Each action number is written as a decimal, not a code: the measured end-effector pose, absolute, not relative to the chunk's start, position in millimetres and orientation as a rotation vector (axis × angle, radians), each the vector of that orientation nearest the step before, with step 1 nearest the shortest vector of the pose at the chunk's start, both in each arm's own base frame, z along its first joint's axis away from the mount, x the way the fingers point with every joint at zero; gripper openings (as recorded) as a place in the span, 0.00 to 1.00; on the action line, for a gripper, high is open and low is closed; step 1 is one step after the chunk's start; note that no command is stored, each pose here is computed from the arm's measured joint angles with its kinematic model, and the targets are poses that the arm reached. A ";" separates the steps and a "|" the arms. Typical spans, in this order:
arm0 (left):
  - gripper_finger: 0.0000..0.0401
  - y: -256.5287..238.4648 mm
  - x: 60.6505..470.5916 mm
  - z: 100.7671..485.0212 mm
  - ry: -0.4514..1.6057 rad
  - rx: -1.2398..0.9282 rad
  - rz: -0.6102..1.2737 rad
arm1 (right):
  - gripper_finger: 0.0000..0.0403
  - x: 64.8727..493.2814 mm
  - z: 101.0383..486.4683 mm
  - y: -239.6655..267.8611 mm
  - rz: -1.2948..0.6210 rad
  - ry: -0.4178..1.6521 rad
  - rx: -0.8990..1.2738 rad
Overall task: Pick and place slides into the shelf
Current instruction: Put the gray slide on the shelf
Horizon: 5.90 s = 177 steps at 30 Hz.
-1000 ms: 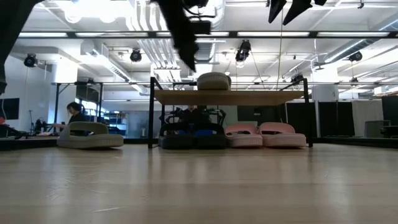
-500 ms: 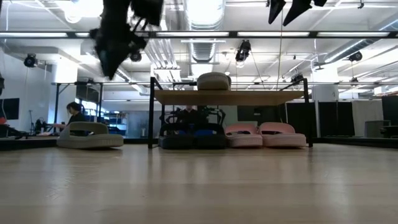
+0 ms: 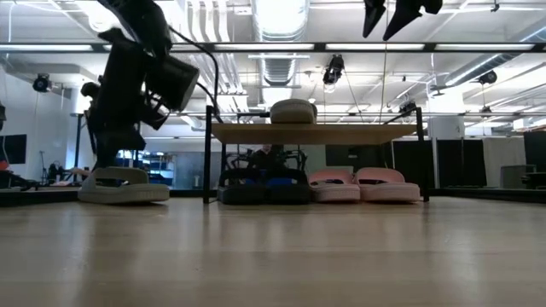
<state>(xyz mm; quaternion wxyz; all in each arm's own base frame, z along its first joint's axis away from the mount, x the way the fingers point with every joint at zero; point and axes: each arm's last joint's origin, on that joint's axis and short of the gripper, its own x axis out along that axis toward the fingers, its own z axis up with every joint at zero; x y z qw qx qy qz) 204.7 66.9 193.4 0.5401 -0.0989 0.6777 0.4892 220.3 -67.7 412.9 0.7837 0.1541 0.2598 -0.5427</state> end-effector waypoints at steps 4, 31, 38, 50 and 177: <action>0.46 70.9 202.5 186.3 1.591 -0.175 1.237 | 0.59 225.8 411.3 -69.6 -1.142 0.561 0.362; 0.01 91.3 190.1 151.7 1.421 -0.129 1.347 | 0.59 232.1 407.3 -70.7 -1.118 0.584 0.376; 0.00 82.7 190.5 191.8 1.372 -0.149 1.265 | 0.59 231.8 407.4 -70.7 -1.119 0.585 0.374; 0.00 17.8 178.6 316.3 0.968 -0.049 0.697 | 0.59 233.4 405.3 -68.1 -1.015 0.635 0.450; 0.63 -51.6 121.8 267.9 0.800 -0.127 0.330 | 0.16 419.4 159.7 67.2 -0.814 1.044 0.137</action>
